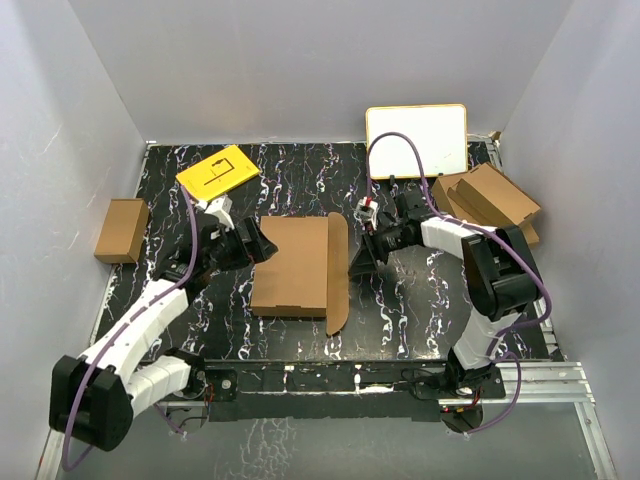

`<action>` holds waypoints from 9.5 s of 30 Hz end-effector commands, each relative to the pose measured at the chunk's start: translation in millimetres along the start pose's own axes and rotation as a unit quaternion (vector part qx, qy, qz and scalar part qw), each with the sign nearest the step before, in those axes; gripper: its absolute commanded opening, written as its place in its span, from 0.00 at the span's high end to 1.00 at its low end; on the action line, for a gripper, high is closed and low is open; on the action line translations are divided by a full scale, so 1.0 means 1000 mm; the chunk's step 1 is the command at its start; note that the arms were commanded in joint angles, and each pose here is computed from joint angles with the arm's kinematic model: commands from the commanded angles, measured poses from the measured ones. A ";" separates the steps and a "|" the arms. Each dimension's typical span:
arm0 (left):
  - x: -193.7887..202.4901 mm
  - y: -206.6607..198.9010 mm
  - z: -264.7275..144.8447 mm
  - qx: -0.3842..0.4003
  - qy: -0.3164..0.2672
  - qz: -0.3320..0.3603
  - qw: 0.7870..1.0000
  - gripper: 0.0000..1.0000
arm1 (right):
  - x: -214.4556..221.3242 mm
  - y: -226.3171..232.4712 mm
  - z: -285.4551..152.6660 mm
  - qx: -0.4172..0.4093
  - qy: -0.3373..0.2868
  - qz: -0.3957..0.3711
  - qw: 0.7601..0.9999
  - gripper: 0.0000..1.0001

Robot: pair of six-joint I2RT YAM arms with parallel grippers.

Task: Fold the paper box

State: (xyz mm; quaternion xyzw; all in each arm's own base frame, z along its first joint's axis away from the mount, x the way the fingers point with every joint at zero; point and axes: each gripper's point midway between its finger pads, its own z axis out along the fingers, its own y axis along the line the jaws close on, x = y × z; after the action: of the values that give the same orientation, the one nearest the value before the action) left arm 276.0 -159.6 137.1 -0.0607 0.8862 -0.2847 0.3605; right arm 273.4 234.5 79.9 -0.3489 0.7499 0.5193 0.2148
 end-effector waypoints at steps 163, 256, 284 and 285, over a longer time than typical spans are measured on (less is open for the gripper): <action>0.050 0.018 0.015 0.024 0.052 -0.051 0.997 0.25 | 0.043 0.071 0.053 0.008 0.092 -0.438 0.894 0.79; 0.073 0.044 0.033 0.005 0.112 -0.076 0.991 0.56 | 0.051 0.059 0.028 -0.010 0.099 -0.346 0.933 0.92; 0.075 0.043 0.036 0.006 0.116 -0.095 0.989 0.57 | 0.028 0.081 0.044 0.003 0.096 -0.362 0.927 0.92; 0.075 0.043 0.036 0.005 0.116 -0.096 0.989 0.57 | 0.027 0.082 0.044 0.003 0.096 -0.363 0.927 0.92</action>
State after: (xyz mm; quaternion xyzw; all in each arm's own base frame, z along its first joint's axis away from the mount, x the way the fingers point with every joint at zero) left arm 259.8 -166.2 58.5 -0.1015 0.9017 -0.3373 0.2508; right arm 174.3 260.5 55.8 -0.6362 0.6313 0.3638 0.2535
